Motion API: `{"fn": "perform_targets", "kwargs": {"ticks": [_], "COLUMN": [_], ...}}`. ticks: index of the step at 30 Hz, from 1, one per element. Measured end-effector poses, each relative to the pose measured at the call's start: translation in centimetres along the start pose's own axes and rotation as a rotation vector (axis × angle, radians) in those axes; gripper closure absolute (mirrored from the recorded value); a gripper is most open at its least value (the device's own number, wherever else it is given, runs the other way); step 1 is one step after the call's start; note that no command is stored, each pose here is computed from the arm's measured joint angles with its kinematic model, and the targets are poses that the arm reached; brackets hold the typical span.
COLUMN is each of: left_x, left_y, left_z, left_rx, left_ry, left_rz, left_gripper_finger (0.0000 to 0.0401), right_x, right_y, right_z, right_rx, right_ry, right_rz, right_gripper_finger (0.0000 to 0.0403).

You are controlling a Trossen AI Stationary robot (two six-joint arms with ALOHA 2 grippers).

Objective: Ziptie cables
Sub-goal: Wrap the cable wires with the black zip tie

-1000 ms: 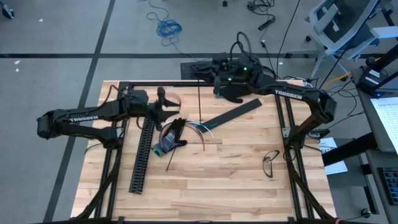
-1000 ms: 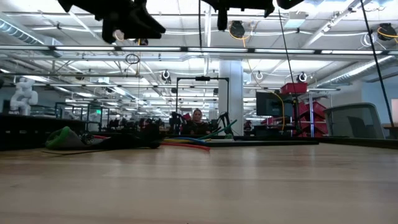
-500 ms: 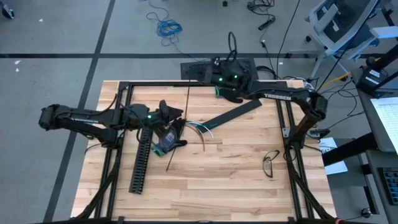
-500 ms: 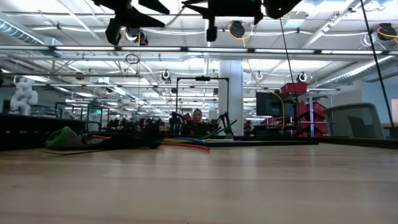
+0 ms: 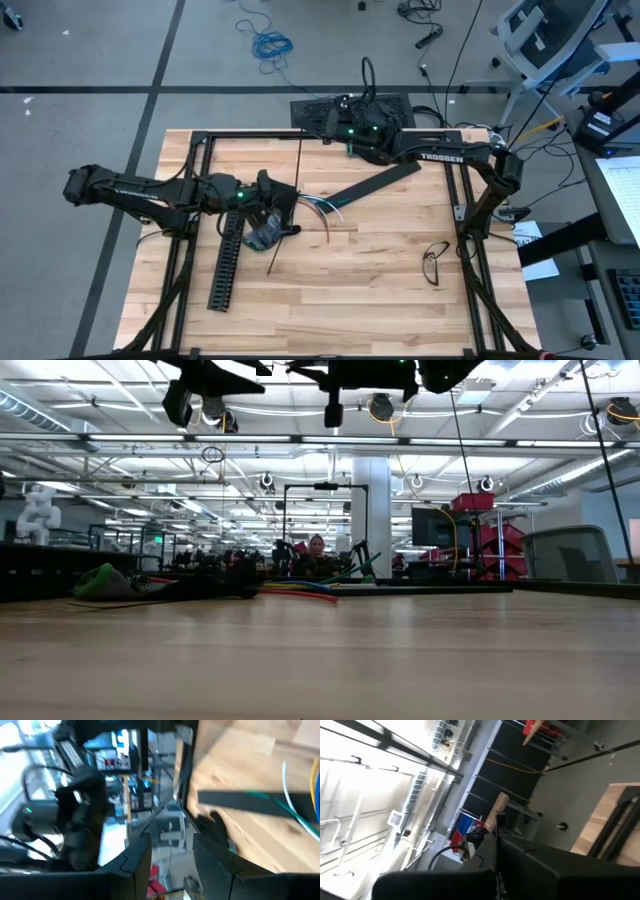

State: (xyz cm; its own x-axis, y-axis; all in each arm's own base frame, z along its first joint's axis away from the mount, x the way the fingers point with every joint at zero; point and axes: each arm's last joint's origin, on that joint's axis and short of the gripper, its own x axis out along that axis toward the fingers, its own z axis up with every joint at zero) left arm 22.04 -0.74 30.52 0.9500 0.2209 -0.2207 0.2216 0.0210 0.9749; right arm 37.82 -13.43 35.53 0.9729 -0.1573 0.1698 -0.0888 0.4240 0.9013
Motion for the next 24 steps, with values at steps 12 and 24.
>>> {"fn": "perform_targets", "kwargs": {"ticks": [12,24], "left_x": [-0.23,-0.21], "left_y": [0.16,0.15], "left_z": [0.34,0.63], "left_rx": [-0.004,-0.006], "left_ry": [0.114,0.013], "left_rz": [0.024,0.02], "left_gripper_finger": [0.0259,0.0259], "right_x": [-0.07,0.0], "right_y": [-0.19,0.49], "right_z": [0.11,-0.26], "right_rx": [-0.115,-0.103], "right_ry": [0.0,-0.002], "right_rz": [-0.023,0.024], "right_gripper_finger": [0.0403,0.0403]}}
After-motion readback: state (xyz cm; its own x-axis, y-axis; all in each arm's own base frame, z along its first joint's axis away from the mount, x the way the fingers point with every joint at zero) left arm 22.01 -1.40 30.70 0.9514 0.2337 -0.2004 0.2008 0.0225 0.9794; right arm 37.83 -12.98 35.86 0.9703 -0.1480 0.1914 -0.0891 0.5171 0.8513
